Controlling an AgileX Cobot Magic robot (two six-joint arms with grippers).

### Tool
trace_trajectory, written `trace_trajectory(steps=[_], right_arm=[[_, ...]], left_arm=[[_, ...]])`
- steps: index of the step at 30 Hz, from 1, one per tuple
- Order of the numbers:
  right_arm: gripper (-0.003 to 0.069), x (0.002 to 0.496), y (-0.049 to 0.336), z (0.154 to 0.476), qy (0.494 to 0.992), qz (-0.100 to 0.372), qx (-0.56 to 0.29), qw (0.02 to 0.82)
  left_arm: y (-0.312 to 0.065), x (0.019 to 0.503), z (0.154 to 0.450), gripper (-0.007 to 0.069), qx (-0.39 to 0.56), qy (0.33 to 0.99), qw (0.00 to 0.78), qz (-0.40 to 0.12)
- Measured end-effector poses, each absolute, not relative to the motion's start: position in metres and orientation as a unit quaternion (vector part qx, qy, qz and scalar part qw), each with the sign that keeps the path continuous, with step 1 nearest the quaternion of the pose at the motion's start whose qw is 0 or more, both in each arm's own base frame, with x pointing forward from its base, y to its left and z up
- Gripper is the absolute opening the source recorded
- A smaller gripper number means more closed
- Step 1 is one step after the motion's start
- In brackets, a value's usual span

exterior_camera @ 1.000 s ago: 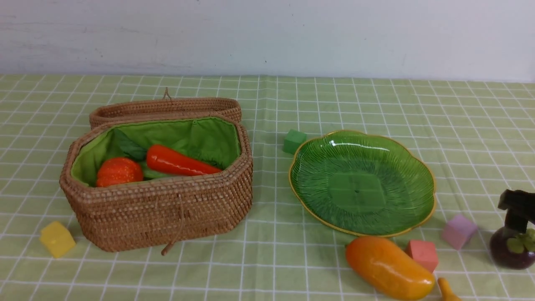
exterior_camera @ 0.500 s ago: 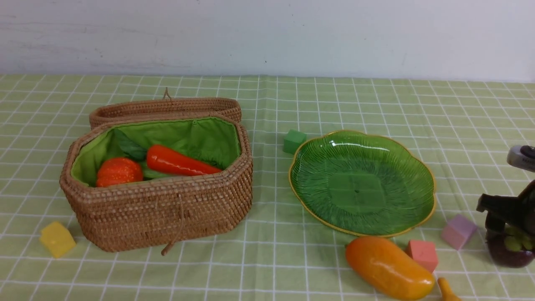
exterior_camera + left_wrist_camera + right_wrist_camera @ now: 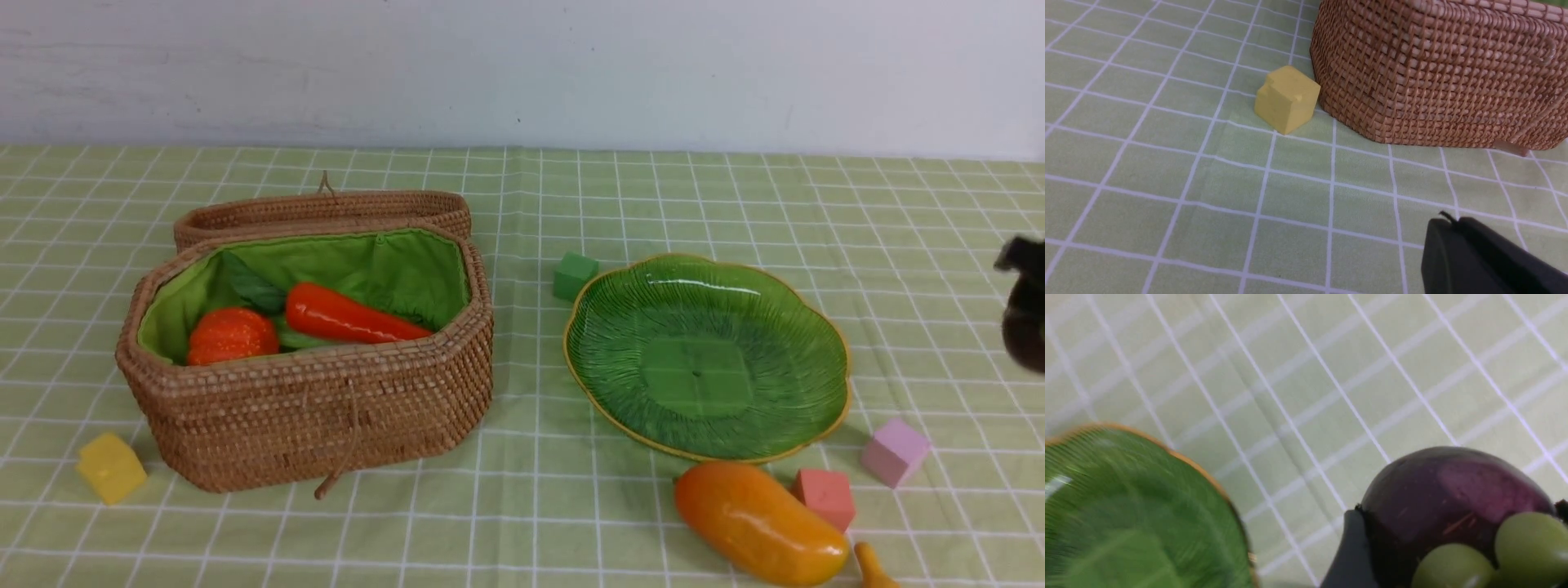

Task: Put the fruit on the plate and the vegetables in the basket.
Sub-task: Use the right arm to grab a mangosteen and put it into the right plate, then use the right arm to grab a mango and put it into the right plate

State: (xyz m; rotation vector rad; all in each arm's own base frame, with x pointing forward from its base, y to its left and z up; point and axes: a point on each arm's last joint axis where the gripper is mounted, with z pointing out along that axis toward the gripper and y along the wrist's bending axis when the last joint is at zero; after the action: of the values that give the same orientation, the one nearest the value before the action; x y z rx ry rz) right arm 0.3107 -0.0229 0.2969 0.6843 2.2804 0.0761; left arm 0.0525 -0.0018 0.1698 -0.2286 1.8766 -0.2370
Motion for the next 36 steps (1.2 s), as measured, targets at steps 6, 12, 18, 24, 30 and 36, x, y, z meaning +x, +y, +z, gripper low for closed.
trace_trajectory(steps=[6, 12, 18, 24, 30, 36], right_arm=[[0.0552, 0.323, 0.042, 0.324, 0.883, 0.116, 0.161, 0.426], [0.0552, 0.346, 0.112, 0.265, 0.918, 0.133, 0.052, 0.369], [0.0584, 0.36, 0.118, 0.218, 0.942, 0.113, 0.053, 0.313], [0.0676, 0.359, 0.115, 0.214, 0.949, 0.102, 0.053, 0.294], [0.0656, 0.34, 0.106, 0.239, 0.959, 0.07, 0.023, 0.273], [0.0622, 0.308, 0.104, 0.264, 0.965, 0.026, -0.128, 0.226]], left_arm=[[-0.002, 0.053, 0.17, 0.0, -0.098, 0.803, 0.58, -0.101], [-0.002, 0.053, 0.17, 0.0, -0.098, 0.803, 0.58, -0.101], [-0.002, 0.053, 0.17, 0.0, -0.098, 0.803, 0.58, -0.101], [-0.002, 0.053, 0.17, 0.0, -0.098, 0.803, 0.58, -0.101], [-0.002, 0.053, 0.17, 0.0, -0.098, 0.803, 0.58, -0.101], [-0.002, 0.053, 0.17, 0.0, -0.098, 0.803, 0.58, -0.101]])
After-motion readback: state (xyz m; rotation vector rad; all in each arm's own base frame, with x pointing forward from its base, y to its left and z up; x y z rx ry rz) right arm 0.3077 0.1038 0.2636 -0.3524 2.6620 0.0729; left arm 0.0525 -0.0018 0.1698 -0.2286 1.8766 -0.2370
